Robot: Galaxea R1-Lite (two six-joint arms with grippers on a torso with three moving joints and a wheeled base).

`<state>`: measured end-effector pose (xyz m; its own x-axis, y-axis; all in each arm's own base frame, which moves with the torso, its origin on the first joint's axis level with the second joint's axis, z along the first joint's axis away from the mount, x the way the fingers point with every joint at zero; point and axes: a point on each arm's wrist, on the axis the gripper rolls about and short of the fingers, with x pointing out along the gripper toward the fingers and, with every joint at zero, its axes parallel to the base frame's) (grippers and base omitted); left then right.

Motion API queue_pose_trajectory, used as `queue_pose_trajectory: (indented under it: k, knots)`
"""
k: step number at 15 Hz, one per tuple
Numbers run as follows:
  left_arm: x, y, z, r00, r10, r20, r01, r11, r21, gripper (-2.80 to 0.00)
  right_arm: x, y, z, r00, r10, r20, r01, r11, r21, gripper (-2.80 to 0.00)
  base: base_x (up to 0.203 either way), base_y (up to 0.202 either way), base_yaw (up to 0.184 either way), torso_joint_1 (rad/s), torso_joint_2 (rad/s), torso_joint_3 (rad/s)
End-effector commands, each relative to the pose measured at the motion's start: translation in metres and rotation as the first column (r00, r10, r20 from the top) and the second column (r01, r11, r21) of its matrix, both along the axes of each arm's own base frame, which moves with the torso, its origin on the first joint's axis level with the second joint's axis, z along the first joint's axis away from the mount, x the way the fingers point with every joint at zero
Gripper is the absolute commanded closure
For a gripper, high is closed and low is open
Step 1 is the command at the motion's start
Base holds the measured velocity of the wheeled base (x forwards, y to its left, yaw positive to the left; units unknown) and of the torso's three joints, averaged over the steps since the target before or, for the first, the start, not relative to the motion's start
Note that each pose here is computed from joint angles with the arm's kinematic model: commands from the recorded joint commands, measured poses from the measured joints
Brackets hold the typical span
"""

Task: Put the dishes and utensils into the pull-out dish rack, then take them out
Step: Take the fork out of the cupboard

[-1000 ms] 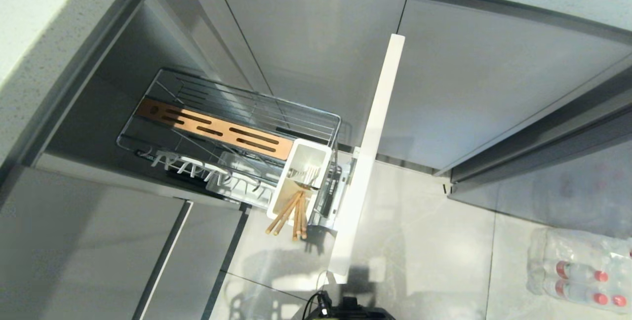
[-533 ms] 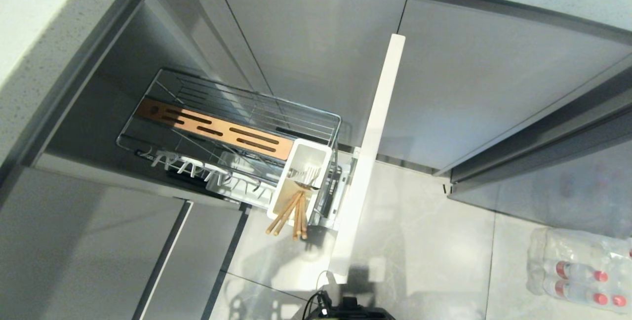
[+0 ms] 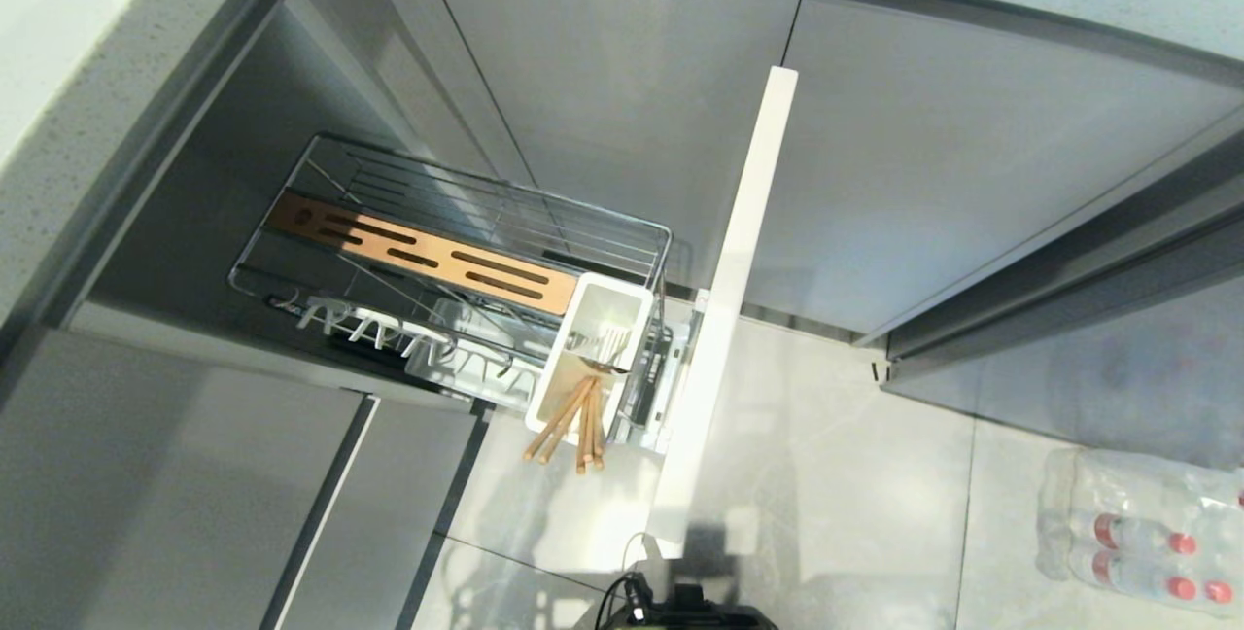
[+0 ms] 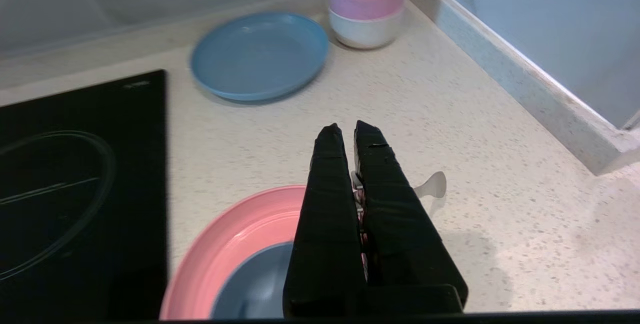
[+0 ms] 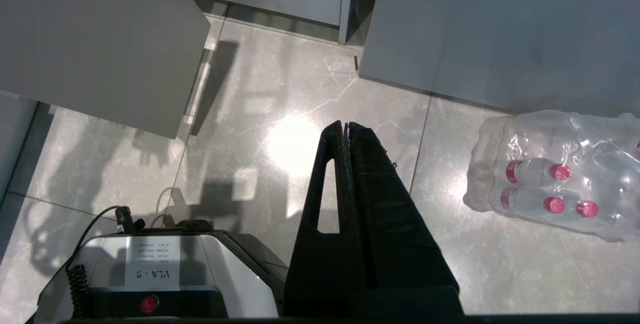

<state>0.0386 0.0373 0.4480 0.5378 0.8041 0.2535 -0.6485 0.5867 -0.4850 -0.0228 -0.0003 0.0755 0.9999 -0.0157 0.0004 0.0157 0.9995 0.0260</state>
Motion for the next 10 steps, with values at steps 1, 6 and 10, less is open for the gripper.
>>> queue_pose_trajectory:
  k: [1, 6, 10]
  knots:
    - [0.020, 0.014, 0.003, 0.999, -0.028, -0.035, 0.027, 0.999, -0.020, 0.00, 0.000, 0.000, 0.000, 1.000, 0.000, 0.000, 0.000, 1.000, 0.000, 0.00, 0.000, 0.000, 0.000, 0.000, 0.00, 0.000]
    - [0.038, 0.020, 0.004, 0.954, -0.259, -0.153, 0.258, 0.966, -0.031, 0.00, 0.000, 0.000, 0.000, 1.000, -0.001, 0.000, 0.001, 1.000, 0.001, 0.00, 0.000, 0.000, 0.000, 0.000, 0.00, 0.000]
    - [0.042, 0.025, 0.004, 0.954, -0.255, -0.159, 0.252, 0.967, -0.036, 0.00, 0.000, 0.000, 0.000, 1.000, -0.001, 0.000, 0.001, 1.000, 0.000, 0.00, 0.000, 0.000, 0.000, 0.000, 0.00, 0.000]
